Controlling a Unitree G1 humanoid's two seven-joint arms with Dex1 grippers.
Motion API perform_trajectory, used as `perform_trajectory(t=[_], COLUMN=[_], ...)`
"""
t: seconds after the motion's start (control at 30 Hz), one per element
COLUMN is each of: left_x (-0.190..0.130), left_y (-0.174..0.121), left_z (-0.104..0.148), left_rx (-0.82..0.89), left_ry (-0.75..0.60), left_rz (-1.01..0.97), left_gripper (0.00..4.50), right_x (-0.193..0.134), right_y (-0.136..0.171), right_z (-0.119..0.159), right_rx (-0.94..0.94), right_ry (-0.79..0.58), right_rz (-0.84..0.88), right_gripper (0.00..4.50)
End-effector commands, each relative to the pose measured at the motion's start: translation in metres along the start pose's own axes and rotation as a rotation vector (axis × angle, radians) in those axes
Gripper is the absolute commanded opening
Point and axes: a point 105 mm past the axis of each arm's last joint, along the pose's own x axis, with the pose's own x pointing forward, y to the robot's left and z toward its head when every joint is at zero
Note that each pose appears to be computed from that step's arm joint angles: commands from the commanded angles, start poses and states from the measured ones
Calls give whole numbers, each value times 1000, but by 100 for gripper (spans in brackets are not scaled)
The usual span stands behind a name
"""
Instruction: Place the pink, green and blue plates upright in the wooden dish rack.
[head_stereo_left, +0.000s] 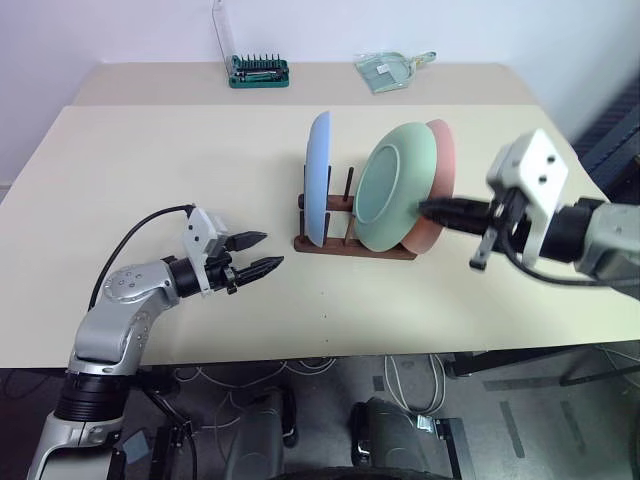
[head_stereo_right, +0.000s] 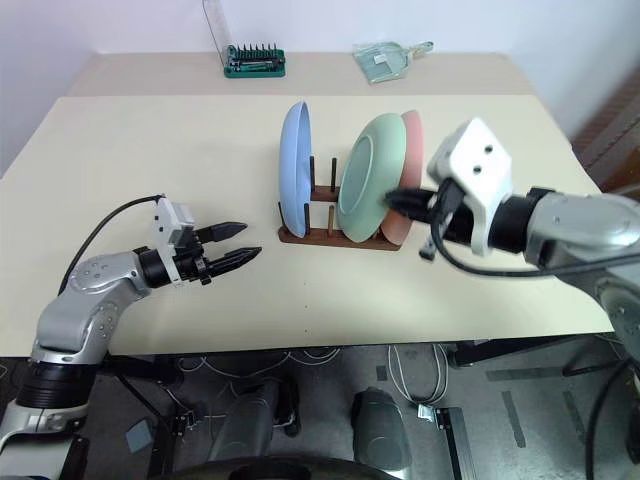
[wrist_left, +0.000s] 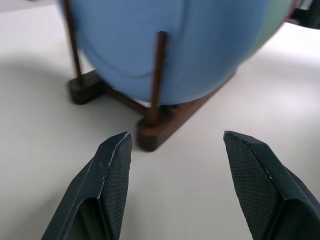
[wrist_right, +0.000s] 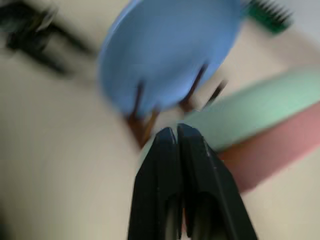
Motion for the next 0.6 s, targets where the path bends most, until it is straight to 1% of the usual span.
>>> perform_trajectory(t=[0.03, 0.17, 0.4, 0.47, 0.6], left_x=[3, 4, 4, 4, 2], left_y=[-4, -4, -6, -6, -5], left_z=[10, 9, 9, 9, 9], left_rx=[25, 27, 29, 30, 28], left_ry=[-27, -26, -28, -29, -29], left_rz=[-35, -42, -42, -39, -28], left_gripper=[300, 300, 300, 300, 300], right_x=[-8, -4, 8, 12, 22], right_y=[-8, -13, -21, -21, -17], right_z=[8, -2, -10, -9, 7], right_rx=[-68, -76, -92, -103, -135], right_ry=[-12, 26, 41, 32, -46], right_rz=[-71, -113, -163, -163, -138], right_gripper=[4, 4, 4, 4, 4])
